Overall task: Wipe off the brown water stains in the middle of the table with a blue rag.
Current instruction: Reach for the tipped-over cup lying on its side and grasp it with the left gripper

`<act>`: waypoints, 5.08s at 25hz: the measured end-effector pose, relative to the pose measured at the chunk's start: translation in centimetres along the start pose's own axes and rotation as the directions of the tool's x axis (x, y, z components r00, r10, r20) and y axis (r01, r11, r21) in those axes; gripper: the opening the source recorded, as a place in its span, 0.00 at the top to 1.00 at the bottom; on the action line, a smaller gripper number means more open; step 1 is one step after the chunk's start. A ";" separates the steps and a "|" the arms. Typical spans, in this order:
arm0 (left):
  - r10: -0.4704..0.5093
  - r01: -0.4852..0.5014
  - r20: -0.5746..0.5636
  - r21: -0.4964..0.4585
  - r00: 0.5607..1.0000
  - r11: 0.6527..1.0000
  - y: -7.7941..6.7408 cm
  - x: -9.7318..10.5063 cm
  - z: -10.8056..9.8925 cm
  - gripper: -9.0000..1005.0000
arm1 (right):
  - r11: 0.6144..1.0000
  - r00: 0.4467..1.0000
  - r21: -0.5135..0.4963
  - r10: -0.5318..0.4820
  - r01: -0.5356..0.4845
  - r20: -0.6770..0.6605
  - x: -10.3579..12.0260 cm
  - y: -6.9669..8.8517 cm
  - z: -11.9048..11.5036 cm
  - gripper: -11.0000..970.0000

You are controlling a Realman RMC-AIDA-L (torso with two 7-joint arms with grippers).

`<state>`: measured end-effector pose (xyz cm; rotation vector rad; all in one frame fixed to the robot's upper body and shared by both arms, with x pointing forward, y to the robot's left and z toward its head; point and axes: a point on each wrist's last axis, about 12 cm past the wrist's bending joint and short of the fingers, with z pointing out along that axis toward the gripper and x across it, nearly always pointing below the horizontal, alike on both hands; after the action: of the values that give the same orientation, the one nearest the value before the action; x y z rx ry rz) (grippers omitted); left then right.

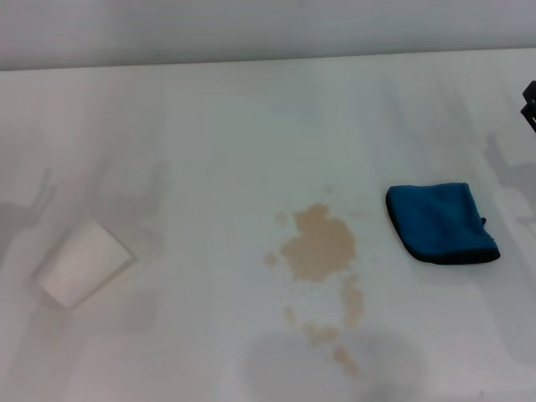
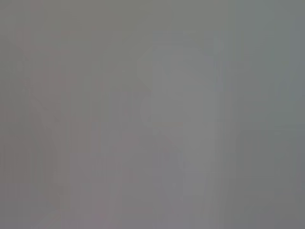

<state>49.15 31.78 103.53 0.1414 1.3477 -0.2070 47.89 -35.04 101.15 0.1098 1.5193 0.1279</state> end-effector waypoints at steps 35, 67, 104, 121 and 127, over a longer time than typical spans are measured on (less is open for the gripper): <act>-0.240 0.340 -0.385 0.215 0.891 0.915 9.8 -8.6 2.3 0.12 | 1.000 1.000 0.008 -0.006 0.006 0.000 -0.2 -0.3 0.3 0.10; 0.353 0.387 -0.879 0.462 0.322 0.798 5.1 -14.7 10.0 0.12 | 0.999 0.999 0.031 0.035 -0.036 0.013 -0.7 -1.6 0.0 0.10; 0.515 0.279 -0.835 0.550 0.194 0.787 -0.8 -6.4 10.2 0.12 | 0.999 0.999 0.016 0.045 -0.046 0.022 -0.8 -1.4 0.1 0.10; 0.509 0.256 -0.829 0.557 0.234 0.790 -1.9 -4.3 10.3 0.13 | 0.999 0.998 0.012 0.048 -0.049 0.034 -1.1 -1.8 0.1 0.10; 0.497 0.247 -0.833 0.548 0.242 0.799 -2.0 -4.0 10.4 0.13 | 0.999 0.998 0.014 0.048 -0.049 0.032 -1.1 -1.8 0.0 0.10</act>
<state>57.79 27.84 109.77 1.1224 2.5245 -0.4343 47.88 -37.02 101.95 0.1595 1.4863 0.1532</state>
